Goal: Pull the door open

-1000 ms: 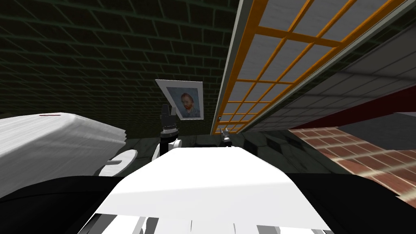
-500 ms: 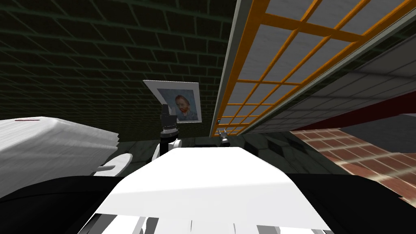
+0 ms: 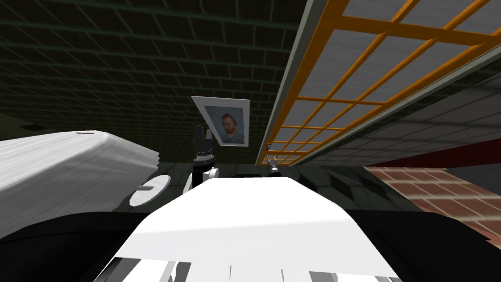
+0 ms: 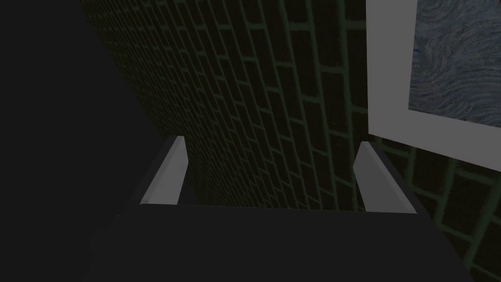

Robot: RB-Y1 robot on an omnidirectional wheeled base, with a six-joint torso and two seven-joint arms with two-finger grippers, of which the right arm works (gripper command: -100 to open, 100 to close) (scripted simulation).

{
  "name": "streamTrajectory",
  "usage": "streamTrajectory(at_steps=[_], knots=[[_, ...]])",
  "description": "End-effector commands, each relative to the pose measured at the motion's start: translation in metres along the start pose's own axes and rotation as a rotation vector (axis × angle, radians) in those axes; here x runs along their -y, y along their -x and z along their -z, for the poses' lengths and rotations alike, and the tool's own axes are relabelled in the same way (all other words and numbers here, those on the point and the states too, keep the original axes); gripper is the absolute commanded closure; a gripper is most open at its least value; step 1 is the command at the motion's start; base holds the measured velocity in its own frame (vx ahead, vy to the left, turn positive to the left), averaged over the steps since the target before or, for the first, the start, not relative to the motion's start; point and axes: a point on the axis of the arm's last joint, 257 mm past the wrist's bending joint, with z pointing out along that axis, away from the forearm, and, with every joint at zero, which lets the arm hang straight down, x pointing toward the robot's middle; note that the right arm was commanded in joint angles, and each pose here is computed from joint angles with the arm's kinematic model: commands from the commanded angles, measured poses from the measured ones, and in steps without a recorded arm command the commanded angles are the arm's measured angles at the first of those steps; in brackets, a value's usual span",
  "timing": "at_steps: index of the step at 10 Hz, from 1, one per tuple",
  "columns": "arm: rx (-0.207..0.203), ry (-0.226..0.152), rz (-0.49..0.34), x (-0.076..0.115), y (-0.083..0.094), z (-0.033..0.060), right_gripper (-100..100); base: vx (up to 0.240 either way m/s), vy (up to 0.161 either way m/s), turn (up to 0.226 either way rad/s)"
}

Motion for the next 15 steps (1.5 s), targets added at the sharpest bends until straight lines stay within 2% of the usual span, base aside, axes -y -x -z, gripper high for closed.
streamTrajectory(at_steps=[1,3,5,6,7,10,11,12,13,15], knots=[[0.004,-0.045,0.004,0.031,0.003,0.0017,-100,-0.008,0.089,0.344],[0.008,-0.085,0.003,0.057,0.006,0.0043,-100,0.046,0.056,0.23],[0.022,-0.166,-0.005,0.103,0.013,0.0107,-100,0.128,0.03,0.351],[0.026,-0.185,-0.008,0.114,0.015,0.0125,-100,0.147,-0.019,0.207],[0.026,-0.185,-0.008,0.114,0.015,0.0125,-100,0.106,-0.022,0.078],[0.041,-0.246,-0.018,0.145,0.021,0.0186,-100,0.081,-0.018,0.169],[0.044,-0.255,-0.02,0.149,0.022,0.0196,-100,0.068,-0.011,0.109],[0.033,-0.244,-0.021,0.142,0.017,0.0233,-100,0.008,0.005,0.002],[0.033,-0.244,-0.021,0.142,0.017,0.0233,100,-0.01,0.004,-0.006],[0.033,-0.244,-0.021,0.142,0.017,0.0233,100,-0.003,-0.011,-0.009]])
